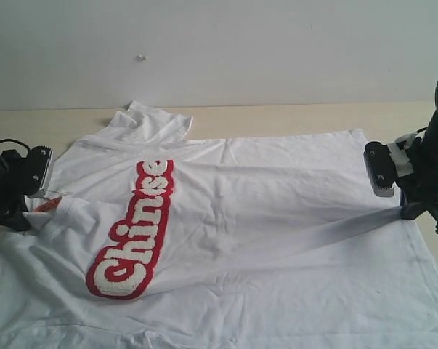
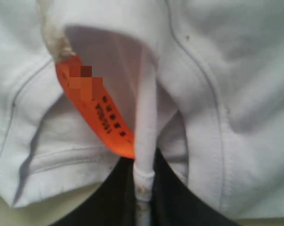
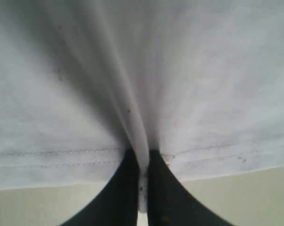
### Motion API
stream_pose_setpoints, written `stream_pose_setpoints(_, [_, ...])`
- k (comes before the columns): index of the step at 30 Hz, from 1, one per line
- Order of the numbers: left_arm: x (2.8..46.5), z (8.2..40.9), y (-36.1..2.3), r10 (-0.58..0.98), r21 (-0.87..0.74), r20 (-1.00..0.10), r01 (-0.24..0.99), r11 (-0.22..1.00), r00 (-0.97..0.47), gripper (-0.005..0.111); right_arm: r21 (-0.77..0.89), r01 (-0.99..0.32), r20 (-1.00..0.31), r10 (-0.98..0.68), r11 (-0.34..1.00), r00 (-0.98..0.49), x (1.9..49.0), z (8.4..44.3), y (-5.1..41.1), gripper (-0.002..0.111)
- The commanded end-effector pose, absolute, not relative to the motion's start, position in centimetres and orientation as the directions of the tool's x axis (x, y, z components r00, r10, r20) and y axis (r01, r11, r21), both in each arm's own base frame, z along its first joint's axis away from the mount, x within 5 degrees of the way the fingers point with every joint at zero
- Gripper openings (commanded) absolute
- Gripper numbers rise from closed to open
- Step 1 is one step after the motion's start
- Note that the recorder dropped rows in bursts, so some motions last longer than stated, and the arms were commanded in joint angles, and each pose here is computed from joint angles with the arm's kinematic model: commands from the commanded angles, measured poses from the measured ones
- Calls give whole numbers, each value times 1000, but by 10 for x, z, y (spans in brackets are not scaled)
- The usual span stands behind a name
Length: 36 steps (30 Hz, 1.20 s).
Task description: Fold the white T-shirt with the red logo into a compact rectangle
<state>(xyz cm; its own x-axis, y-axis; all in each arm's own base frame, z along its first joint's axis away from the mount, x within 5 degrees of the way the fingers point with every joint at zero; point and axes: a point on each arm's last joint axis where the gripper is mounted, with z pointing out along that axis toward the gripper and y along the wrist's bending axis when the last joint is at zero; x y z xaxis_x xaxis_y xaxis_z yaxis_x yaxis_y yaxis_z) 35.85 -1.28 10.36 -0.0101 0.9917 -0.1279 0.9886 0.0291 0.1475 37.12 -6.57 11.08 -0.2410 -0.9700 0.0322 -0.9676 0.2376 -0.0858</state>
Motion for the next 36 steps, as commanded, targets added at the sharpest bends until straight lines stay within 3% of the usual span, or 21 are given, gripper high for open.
stream_pose_setpoints(1, [352,83,-16,989,85,-142,995,60,-47,1,-138,-966,49,-973,217,-226,375,113,-69,0])
stream_pose_setpoints(5, [358,97,-14,991,168,-128,984,58,-36,0,-233,-949,41,-973,213,-228,377,139,-69,0])
stream_pose_setpoints(9, [359,133,-9,998,278,-65,960,7,12,0,-342,-916,30,-972,209,-233,376,176,-69,0])
stream_pose_setpoints(13, [360,201,-4,1000,467,-21,884,13,-4,0,-517,-825,-24,-967,230,-255,368,234,-65,0])
stream_pose_setpoints(17, [340,298,-3,998,707,-52,704,63,-37,0,-674,-694,-91,-961,254,-263,342,313,-58,0])
stream_pose_setpoints(20, [318,339,-3,998,796,-54,602,62,-32,0,-719,-618,-180,-944,319,-278,323,362,-51,0])
stream_pose_setpoints(24, [292,372,-2,997,850,-61,522,73,-41,0,-736,-557,-286,-922,386,-261,300,394,-42,0])
stream_pose_setpoints(36, [246,420,3,984,924,-146,341,172,-101,0,-790,-426,-362,-897,440,-255,263,433,-36,0])
